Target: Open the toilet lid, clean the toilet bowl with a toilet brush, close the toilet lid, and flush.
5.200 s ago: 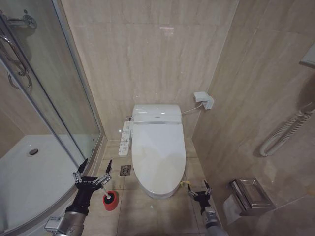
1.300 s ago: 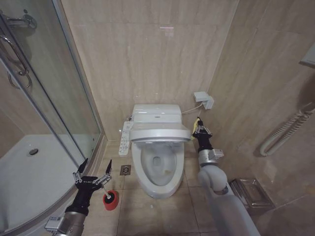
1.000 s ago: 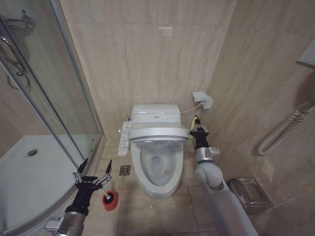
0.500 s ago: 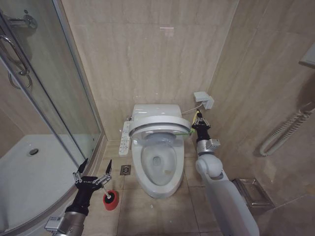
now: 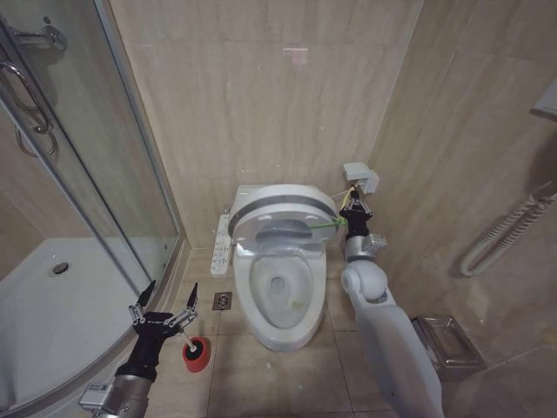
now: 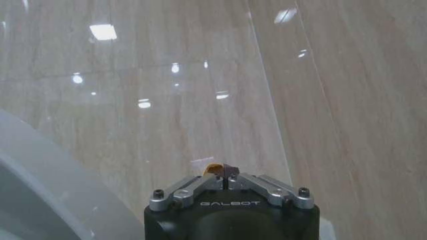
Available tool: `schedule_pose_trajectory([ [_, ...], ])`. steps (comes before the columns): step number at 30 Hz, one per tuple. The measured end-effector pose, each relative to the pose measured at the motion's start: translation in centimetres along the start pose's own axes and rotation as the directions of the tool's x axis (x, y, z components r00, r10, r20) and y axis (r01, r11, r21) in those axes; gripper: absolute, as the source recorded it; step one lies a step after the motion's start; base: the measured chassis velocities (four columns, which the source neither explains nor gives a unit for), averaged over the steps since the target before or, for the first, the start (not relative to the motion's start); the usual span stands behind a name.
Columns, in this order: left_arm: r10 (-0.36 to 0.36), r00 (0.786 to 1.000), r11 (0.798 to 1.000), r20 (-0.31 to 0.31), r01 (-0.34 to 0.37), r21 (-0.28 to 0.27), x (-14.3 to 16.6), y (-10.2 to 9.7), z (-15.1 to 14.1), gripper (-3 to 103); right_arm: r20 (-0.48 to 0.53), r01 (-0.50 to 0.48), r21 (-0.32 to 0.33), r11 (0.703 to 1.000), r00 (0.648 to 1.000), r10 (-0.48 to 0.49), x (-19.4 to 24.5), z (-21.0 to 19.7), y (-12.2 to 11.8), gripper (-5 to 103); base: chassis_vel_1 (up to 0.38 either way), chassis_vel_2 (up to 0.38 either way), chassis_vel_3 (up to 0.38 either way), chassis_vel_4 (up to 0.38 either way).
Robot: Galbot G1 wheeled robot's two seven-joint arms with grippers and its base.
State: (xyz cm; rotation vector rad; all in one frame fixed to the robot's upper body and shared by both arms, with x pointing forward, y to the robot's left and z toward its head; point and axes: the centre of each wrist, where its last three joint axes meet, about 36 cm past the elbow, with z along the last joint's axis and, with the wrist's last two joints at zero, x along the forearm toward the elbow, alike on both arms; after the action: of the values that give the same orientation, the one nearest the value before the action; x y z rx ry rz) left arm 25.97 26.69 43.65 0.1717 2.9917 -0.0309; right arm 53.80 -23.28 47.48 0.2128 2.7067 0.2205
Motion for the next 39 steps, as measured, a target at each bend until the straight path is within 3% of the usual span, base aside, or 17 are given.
schedule_pose_trajectory([
  [7,0.0,1.0,1.0,0.0,0.0,0.0,0.0,0.0,0.0,100,0.019,-0.024,0.0,1.0,1.0,0.024,-1.7,-0.2,-0.2,0,0.0,0.0,0.0,0.0],
  [17,0.0,1.0,1.0,0.0,0.0,0.0,0.0,0.0,0.0,100,0.04,-0.037,-0.02,0.999,0.998,0.038,-4.4,0.1,1.5,0,0.0,0.0,0.0,0.0],
  [39,0.0,1.0,1.0,0.0,0.0,0.0,0.0,0.0,0.0,100,0.035,-0.043,-0.003,0.999,0.998,0.043,-9.2,0.8,1.3,0,0.0,0.0,0.0,0.0],
])
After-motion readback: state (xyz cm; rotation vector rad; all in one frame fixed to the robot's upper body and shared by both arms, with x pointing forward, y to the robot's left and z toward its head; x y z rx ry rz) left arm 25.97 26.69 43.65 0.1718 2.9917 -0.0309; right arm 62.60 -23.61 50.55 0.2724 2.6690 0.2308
